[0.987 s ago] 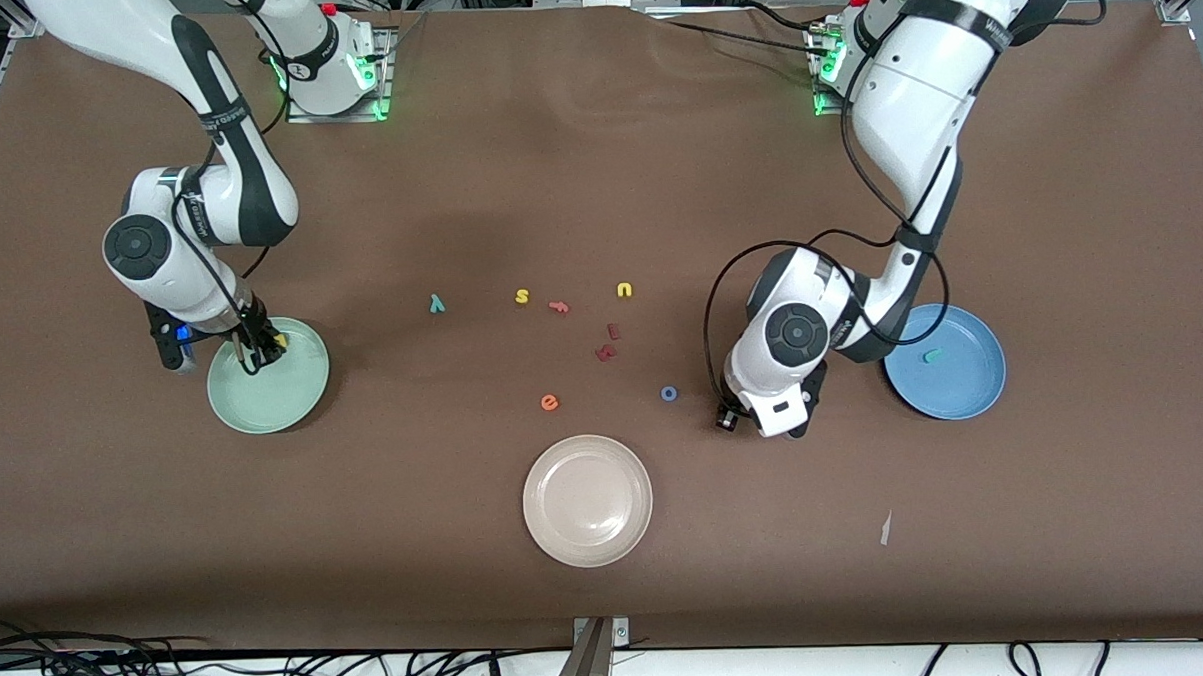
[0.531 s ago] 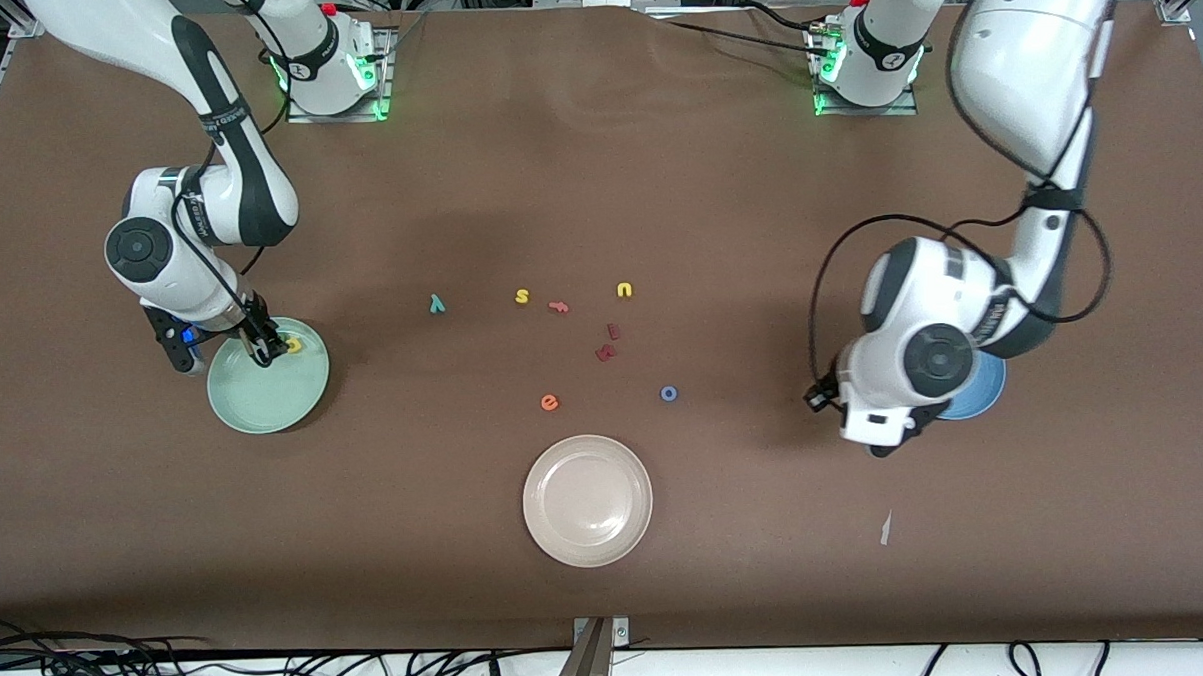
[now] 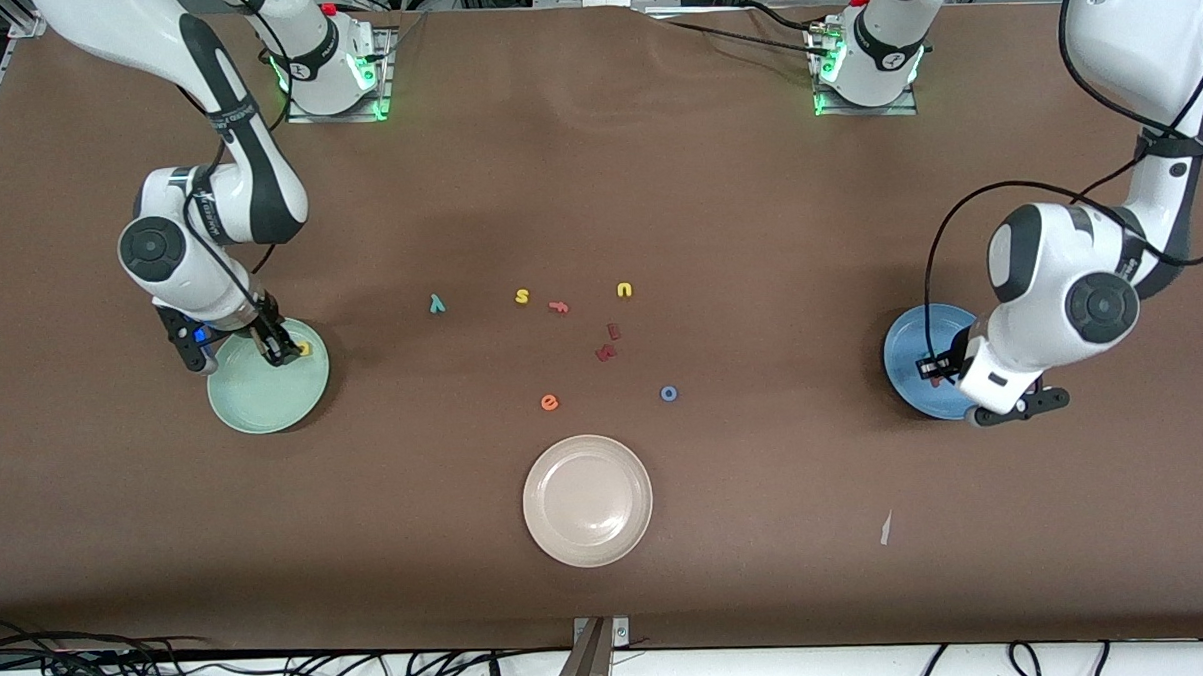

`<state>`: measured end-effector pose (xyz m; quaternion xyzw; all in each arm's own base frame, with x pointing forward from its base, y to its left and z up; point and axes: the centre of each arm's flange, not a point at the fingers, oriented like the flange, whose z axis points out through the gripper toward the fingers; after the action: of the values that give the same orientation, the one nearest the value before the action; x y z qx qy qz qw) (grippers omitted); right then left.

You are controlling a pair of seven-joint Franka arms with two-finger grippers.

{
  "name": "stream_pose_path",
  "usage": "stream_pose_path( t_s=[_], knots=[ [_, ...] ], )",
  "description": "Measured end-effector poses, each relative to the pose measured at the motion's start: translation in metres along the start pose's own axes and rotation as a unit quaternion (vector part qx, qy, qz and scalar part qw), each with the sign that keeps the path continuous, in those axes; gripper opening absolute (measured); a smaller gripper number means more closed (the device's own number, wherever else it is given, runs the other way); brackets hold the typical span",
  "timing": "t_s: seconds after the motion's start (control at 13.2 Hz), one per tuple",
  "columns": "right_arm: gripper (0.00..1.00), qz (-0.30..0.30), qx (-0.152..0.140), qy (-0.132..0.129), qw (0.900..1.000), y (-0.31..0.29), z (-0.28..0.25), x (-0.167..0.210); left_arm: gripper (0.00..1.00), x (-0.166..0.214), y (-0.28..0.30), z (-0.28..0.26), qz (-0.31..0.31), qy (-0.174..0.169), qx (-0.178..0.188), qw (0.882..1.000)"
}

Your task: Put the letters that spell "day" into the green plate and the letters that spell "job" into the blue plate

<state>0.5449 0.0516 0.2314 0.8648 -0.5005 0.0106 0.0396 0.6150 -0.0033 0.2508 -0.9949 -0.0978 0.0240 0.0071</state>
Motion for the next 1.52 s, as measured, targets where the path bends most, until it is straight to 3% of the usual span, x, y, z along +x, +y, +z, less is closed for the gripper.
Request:
stream_pose_path(
  t_s=[0.15,0.23,0.38,0.53,0.68,1.06,1.29,1.52],
  knots=[
    [0.81,0.041,0.007,-0.008,0.999,-0.013,-0.002,-0.028,0.28,-0.022,-0.017,0.031,0.019,0.011,0.000,1.000],
    [0.81,0.060,0.014,-0.014,0.998,-0.018,-0.003,-0.041,0.34,-0.028,-0.024,0.040,0.022,0.008,0.003,1.000],
    [0.94,0.100,0.020,-0.027,0.994,-0.027,-0.005,-0.065,0.55,-0.026,-0.026,0.037,0.021,0.008,0.004,1.000],
    [0.96,0.147,0.020,-0.035,0.988,-0.033,-0.006,-0.086,0.75,-0.016,0.002,0.010,0.014,-0.002,0.007,1.000],
    [0.97,0.177,0.016,-0.042,0.983,-0.036,-0.004,-0.109,0.98,-0.014,0.066,-0.019,-0.019,-0.002,0.010,1.000],
    [0.99,0.187,0.021,-0.046,0.981,-0.036,0.006,-0.148,1.00,-0.040,0.257,0.002,-0.104,0.008,-0.010,0.994],
    [0.99,0.181,0.010,-0.046,0.982,-0.035,0.021,-0.162,1.00,-0.048,0.309,0.026,-0.089,0.005,-0.017,0.996],
    [0.99,0.183,0.007,-0.046,0.982,-0.035,0.031,-0.174,0.99,-0.054,0.336,0.027,-0.016,0.014,-0.022,1.000]
  ],
)
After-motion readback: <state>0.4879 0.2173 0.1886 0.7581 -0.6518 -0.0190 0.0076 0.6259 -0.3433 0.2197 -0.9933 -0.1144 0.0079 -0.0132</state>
